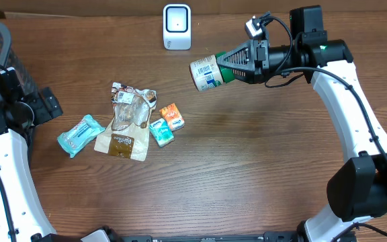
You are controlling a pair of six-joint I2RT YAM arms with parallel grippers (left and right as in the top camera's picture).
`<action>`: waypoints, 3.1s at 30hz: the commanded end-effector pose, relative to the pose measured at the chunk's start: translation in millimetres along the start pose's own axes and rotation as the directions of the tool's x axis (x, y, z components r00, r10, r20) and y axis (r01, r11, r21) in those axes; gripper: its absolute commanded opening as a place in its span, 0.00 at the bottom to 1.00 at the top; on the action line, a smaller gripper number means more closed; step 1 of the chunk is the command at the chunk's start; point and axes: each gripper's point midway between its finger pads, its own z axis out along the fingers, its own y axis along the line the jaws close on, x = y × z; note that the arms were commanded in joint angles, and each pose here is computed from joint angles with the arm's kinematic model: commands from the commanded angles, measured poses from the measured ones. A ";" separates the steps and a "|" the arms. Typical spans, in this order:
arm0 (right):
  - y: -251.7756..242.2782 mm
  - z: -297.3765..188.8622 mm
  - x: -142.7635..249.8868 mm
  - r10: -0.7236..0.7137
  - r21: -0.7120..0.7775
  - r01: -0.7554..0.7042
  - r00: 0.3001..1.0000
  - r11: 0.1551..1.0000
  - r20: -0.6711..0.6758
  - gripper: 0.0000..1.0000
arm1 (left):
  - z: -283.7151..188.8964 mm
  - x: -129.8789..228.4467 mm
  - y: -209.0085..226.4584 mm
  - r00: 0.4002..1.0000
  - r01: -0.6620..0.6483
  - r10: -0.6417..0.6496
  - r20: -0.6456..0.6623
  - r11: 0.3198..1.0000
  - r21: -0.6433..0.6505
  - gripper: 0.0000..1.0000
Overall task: Scan the item barcode
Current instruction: 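Bring the jar to the white barcode scanner with the right gripper, then carry the green-capped jar right and set it down on the table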
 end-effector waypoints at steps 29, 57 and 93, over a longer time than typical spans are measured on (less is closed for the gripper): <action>-61.6 53.3 -123.1 -0.801 0.937 0.322 0.592 0.134 -0.089 0.40 | -5.3 -3.8 6.6 1.000 0.017 -0.017 0.022 1.000 -0.019 1.00; -151.7 98.7 -203.3 -0.756 0.679 0.369 -0.112 -0.634 -0.645 0.33 | -5.3 -3.8 6.6 1.000 0.017 -0.017 0.022 1.000 -0.020 0.99; -58.7 141.4 -162.3 -0.976 0.772 0.627 0.080 -0.108 -0.201 0.46 | -5.3 -3.8 6.6 1.000 0.017 -0.017 0.022 1.000 -0.019 1.00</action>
